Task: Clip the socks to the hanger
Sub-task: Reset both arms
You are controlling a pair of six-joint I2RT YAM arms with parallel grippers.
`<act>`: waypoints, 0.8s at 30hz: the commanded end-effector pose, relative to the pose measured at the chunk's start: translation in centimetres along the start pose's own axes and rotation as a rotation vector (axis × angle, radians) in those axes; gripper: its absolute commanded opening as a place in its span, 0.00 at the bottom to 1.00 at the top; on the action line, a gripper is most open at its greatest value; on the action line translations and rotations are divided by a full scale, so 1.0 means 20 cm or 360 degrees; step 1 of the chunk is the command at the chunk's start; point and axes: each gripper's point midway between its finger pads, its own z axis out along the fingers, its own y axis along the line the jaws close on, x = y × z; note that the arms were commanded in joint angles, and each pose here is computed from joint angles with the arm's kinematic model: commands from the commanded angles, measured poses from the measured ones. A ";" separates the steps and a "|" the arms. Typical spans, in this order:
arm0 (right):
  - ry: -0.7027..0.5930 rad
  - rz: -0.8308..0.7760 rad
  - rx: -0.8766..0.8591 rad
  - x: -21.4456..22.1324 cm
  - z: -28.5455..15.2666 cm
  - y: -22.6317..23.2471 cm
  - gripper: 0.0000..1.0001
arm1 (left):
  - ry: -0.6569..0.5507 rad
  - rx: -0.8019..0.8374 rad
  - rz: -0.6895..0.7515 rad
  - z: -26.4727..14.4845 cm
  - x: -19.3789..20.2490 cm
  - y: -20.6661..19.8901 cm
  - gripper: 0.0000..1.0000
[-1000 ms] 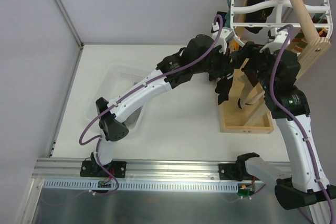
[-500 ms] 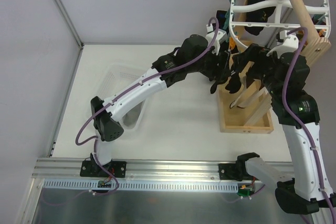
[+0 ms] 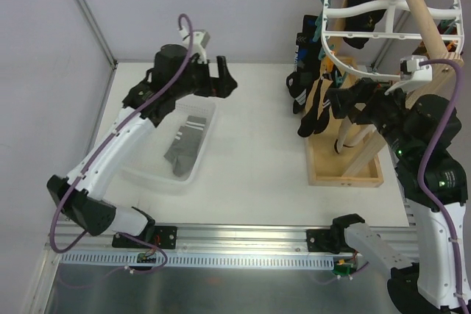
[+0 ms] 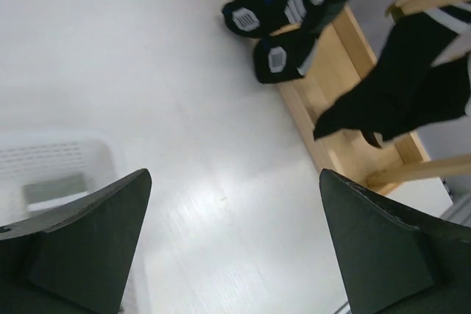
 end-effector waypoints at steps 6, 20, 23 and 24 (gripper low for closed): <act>0.0017 0.0008 -0.0310 0.06 -0.11 0.16 0.97 | -0.0275 -0.0205 -0.0215 -0.44 -0.10 0.46 0.99; 0.0063 -0.0103 -0.0247 0.39 -0.23 0.02 0.97 | -0.0316 -0.0445 -0.0487 -0.71 0.39 0.74 0.99; 0.0021 -0.0101 -0.0246 0.38 -0.25 0.02 0.97 | -0.0305 -0.0466 -0.0499 -0.71 0.43 0.75 0.99; 0.0008 -0.0102 -0.0227 0.37 -0.25 0.01 0.97 | -0.0303 -0.0470 -0.0495 -0.71 0.44 0.76 0.99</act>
